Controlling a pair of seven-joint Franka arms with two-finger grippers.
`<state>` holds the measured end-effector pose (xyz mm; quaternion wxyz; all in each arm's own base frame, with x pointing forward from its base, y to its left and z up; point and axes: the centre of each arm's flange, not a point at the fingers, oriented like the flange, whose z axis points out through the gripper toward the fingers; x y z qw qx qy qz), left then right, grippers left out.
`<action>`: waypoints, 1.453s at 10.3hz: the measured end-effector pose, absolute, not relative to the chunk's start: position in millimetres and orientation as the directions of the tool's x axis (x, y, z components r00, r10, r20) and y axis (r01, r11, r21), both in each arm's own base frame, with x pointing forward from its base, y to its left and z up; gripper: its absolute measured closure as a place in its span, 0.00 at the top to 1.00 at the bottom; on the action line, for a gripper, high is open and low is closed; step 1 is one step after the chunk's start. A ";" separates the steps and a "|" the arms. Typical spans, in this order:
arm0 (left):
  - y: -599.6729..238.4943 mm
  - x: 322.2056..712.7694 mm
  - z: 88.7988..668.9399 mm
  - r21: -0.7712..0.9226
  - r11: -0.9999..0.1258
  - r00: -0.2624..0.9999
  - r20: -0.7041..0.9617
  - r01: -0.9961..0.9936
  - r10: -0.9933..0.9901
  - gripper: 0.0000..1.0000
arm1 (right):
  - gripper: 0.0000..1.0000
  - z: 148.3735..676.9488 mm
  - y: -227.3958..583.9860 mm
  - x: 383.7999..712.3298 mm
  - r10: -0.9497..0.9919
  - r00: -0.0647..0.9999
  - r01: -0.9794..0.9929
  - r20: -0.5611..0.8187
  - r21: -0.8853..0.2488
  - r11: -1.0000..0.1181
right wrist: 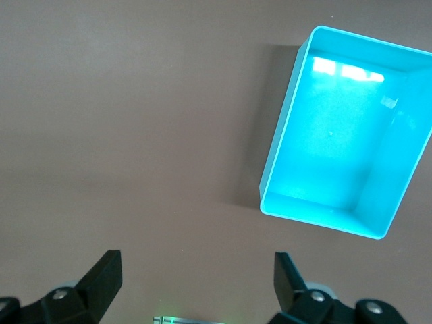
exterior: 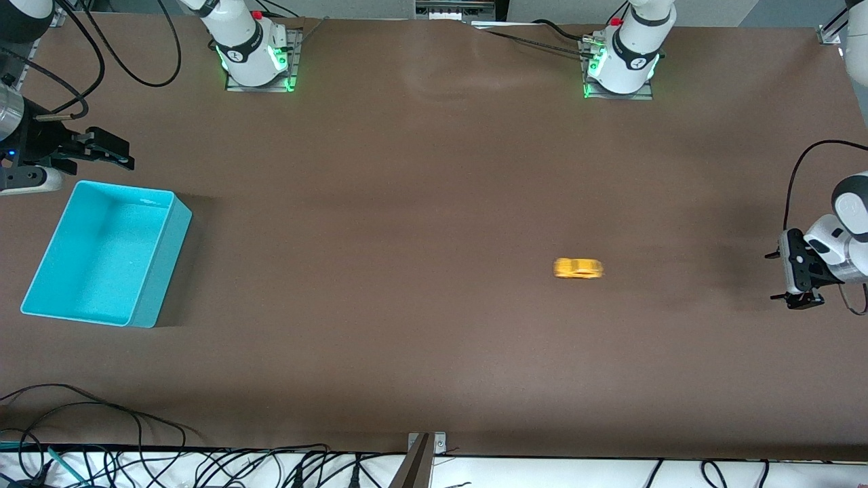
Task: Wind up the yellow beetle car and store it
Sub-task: 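Open the left gripper, releasing the car to roll toward the bin, then reach the right gripper to the car while the left gripper retracts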
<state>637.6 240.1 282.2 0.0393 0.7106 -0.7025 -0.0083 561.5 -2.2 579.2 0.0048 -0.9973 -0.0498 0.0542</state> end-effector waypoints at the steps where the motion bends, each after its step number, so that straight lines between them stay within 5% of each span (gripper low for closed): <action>1: 232.9 639.3 299.3 0.089 -0.041 0.045 0.044 -0.995 -0.998 1.00 | 1.00 579.2 -2.2 561.5 0.100 0.989 0.099 -0.108 -0.015 -0.995; 6: 181.2 658.4 397.7 0.203 -0.160 0.168 0.023 -0.966 -0.986 1.00 | 1.00 579.2 -2.2 561.5 0.100 0.989 0.099 -0.108 -0.015 -0.995; 15: 97.7 650.5 462.1 0.280 -0.477 0.468 -0.103 -0.833 -0.878 1.00 | 1.00 577.2 -1.5 562.3 0.101 0.989 0.100 -0.111 -0.015 -0.995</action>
